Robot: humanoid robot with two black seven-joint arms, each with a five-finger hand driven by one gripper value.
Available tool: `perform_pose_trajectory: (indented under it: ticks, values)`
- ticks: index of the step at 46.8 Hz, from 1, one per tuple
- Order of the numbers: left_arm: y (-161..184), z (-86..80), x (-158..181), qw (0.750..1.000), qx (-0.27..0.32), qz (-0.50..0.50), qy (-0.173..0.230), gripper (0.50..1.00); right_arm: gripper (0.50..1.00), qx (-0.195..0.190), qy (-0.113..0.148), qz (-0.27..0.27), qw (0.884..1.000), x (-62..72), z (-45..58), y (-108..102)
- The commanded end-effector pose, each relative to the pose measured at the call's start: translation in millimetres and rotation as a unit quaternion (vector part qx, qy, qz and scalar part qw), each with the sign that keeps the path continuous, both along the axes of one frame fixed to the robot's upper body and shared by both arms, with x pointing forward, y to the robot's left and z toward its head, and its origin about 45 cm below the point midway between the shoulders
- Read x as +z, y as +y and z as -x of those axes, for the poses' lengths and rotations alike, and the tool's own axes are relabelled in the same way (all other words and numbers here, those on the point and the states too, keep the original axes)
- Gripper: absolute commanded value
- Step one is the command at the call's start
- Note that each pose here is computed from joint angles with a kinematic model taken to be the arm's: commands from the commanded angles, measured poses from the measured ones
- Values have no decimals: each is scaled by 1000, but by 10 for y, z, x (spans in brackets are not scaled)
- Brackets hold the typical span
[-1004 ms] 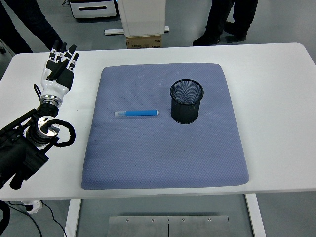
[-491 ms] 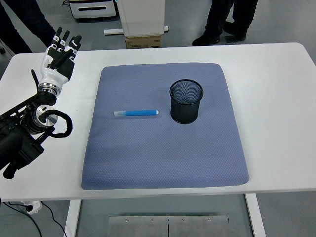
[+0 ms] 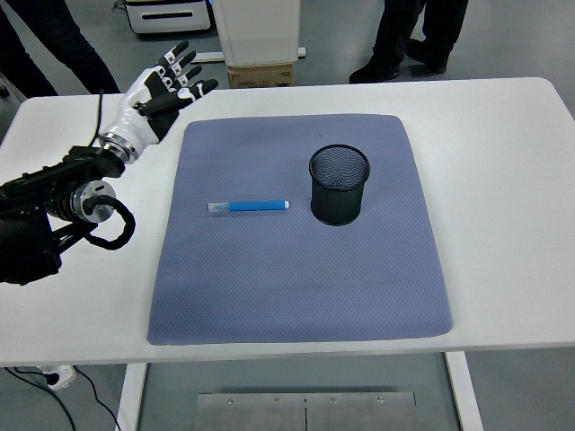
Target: Left hand places marker in pen holder
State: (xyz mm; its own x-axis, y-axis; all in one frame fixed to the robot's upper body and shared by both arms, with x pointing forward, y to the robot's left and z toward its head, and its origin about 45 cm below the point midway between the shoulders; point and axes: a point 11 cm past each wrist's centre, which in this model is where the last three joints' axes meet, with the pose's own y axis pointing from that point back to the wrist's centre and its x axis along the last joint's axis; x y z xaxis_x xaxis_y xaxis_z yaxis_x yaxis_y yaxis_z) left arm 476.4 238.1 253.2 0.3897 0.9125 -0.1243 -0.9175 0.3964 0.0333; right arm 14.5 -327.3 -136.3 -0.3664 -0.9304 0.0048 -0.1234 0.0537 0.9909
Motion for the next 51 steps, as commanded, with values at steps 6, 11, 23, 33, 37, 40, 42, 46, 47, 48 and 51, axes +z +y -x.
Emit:
perform_pose_trajectory:
  ticks: [6, 11, 23, 33, 37, 40, 42, 46, 47, 48, 51]
  values:
    - [-154, 101, 70, 990, -79, -116, -17, 1000, 1000, 0, 0, 0, 1000, 0, 3, 1]
    - [-260, 211, 23, 974, -135, -179, -20, 1000, 1000, 0, 0, 0, 1000, 0, 3, 1]
    - [-296, 411, -177, 924, -225, -309, -22, 1000, 1000, 0, 0, 0, 1000, 0, 3, 1]
    - [-264, 468, -231, 889, -265, -371, -38, 1000, 1000, 0, 0, 0, 1000, 0, 3, 1]
    - [-269, 488, -246, 873, -283, -394, -49, 1000, 1000, 0, 0, 0, 1000, 0, 3, 1]
    - [-282, 495, -246, 863, -293, -407, -57, 1000, 1000, 0, 0, 0, 1000, 0, 1, 0]
    - [-282, 489, -242, 859, -296, -413, -61, 1000, 1000, 0, 0, 0, 1000, 0, 3, 1]
    - [-255, 474, -243, 854, -297, -422, -63, 1000, 1000, 0, 0, 0, 1000, 0, 1, 0]
    - [-250, 467, -244, 853, -296, -424, -64, 1000, 1000, 0, 0, 0, 1000, 0, 1, 0]
    - [-238, 450, -231, 853, -294, -427, -66, 1000, 1000, 0, 0, 0, 1000, 0, 3, 1]
    - [-255, 426, -236, 851, -293, -430, -68, 1000, 1000, 0, 0, 0, 1000, 0, 3, 1]
